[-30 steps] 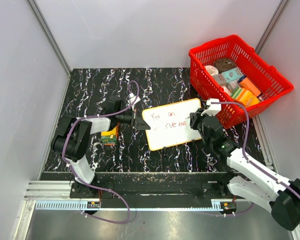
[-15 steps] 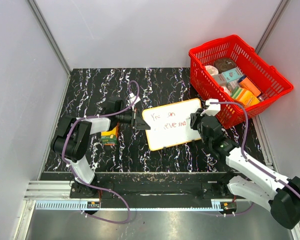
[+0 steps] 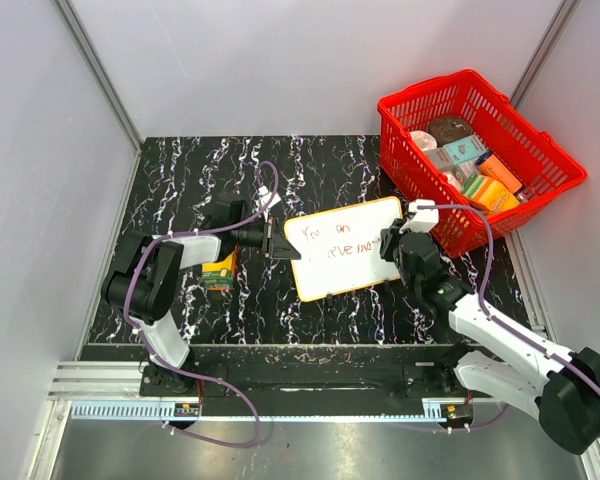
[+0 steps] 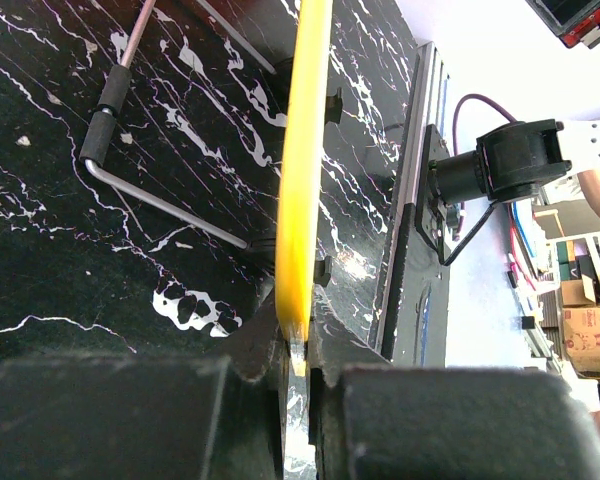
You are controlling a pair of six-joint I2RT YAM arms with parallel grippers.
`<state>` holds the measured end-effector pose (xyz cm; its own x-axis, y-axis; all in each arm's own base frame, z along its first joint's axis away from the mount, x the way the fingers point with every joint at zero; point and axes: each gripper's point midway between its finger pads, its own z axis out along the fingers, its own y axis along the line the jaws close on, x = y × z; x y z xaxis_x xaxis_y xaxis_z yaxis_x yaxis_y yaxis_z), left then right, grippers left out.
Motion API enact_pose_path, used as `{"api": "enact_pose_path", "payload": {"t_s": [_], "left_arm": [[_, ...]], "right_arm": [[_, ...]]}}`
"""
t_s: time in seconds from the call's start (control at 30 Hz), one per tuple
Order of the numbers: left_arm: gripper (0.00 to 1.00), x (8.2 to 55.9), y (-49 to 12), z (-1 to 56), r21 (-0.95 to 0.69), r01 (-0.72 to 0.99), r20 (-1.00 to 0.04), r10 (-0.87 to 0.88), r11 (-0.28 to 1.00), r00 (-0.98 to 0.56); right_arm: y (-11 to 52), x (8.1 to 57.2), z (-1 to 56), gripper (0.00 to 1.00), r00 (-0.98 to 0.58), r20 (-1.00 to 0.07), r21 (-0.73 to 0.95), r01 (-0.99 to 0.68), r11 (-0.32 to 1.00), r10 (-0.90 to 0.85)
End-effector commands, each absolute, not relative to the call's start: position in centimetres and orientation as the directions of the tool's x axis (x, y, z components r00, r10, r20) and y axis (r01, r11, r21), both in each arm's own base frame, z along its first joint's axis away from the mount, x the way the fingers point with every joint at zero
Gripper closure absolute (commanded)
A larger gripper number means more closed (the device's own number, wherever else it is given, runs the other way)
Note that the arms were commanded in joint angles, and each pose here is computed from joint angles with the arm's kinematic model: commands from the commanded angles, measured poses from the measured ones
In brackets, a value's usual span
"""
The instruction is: Write a sentence on the whiteboard
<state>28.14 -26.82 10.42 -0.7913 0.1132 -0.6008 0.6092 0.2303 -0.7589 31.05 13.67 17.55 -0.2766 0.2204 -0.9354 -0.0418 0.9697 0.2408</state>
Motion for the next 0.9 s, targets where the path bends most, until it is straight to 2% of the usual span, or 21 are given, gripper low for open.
{"api": "enact_pose_path", "payload": {"t_s": [0.0, 0.87], "left_arm": [[1.00, 28.1, -27.3, 11.7, -0.711, 0.672, -0.661, 0.126, 0.207, -0.739], [1.00, 28.2, -27.4, 11.7, -0.711, 0.671, -0.661, 0.126, 0.207, -0.739]], "right_arm": [[12.8, 31.4, 17.1, 1.00, -0.270, -0.936, 0.233, 0.002, 0.973, 0.225], [12.4, 29.5, 15.2, 1.00, -0.328, -0.917, 0.244, -0.008, 0.970, 0.228]]}}
